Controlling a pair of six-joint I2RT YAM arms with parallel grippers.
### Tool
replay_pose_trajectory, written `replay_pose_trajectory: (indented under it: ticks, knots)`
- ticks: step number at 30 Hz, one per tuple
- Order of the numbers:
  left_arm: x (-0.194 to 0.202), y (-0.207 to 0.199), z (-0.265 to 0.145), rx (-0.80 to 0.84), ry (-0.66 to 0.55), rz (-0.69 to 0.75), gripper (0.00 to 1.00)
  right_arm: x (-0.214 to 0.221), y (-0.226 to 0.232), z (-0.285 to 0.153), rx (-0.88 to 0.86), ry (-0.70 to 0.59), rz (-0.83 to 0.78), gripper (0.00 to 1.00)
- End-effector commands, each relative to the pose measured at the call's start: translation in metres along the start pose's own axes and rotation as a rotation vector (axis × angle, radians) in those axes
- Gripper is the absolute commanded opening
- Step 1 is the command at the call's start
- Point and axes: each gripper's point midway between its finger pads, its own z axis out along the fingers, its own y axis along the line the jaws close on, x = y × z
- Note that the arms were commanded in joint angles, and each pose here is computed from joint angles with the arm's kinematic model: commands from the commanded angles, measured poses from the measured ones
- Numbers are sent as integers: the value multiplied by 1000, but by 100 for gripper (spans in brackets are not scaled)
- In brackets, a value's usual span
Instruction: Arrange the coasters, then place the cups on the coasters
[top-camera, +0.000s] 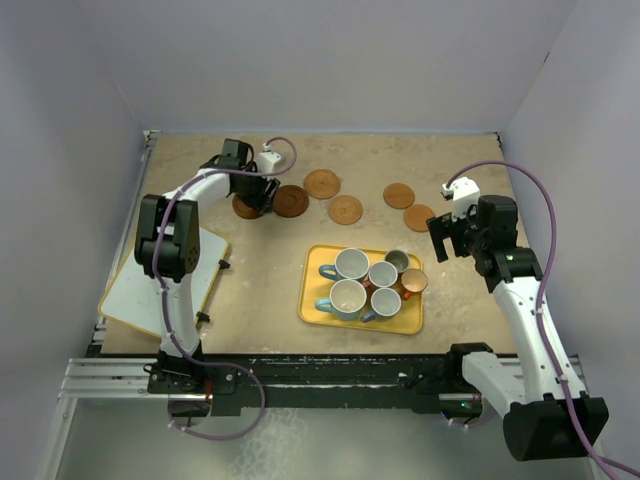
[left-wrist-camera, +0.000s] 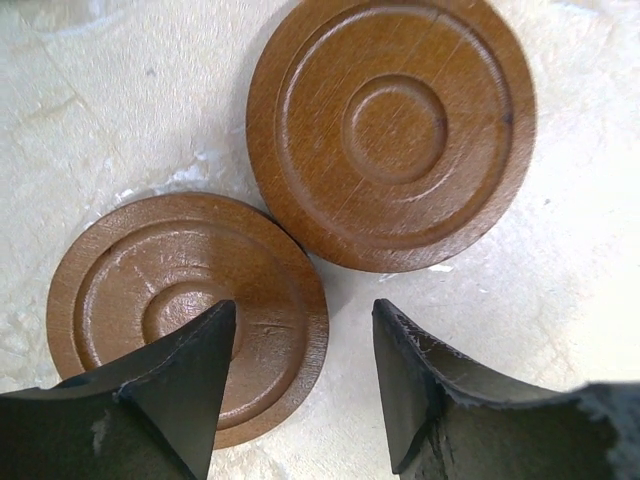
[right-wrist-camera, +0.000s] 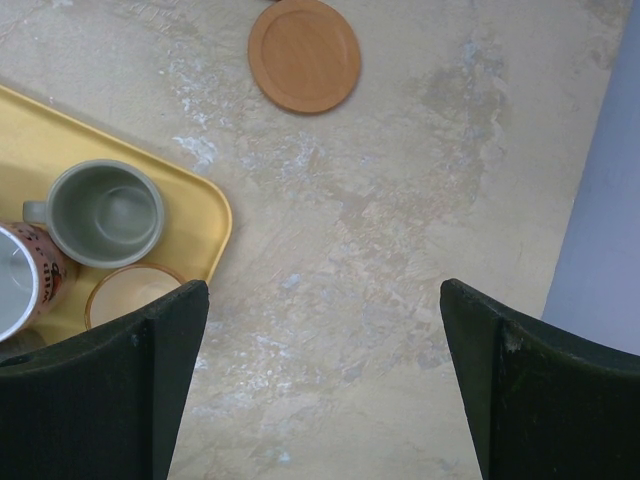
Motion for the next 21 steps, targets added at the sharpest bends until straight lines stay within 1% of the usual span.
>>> replay_pose_trajectory:
  ticks: [1, 7, 12, 16, 21]
  knots:
    - [-79, -19, -41, 2, -196, 98, 55, -7, -6, -3, 25, -27, -2, 100]
    - [-112, -55, -35, 42, -241, 204, 57, -7, -3, -3, 7, -31, -6, 100]
    - [-131, -82, -14, 92, -252, 233, 58, -8, -2, -3, 2, -30, -7, 100]
    - [-139, -110, 7, 140, -246, 260, 57, -7, -2, -3, 1, -30, -7, 100]
    - [-136, -149, 34, 229, -210, 274, 54, -5, -2, -1, 1, -21, -7, 100]
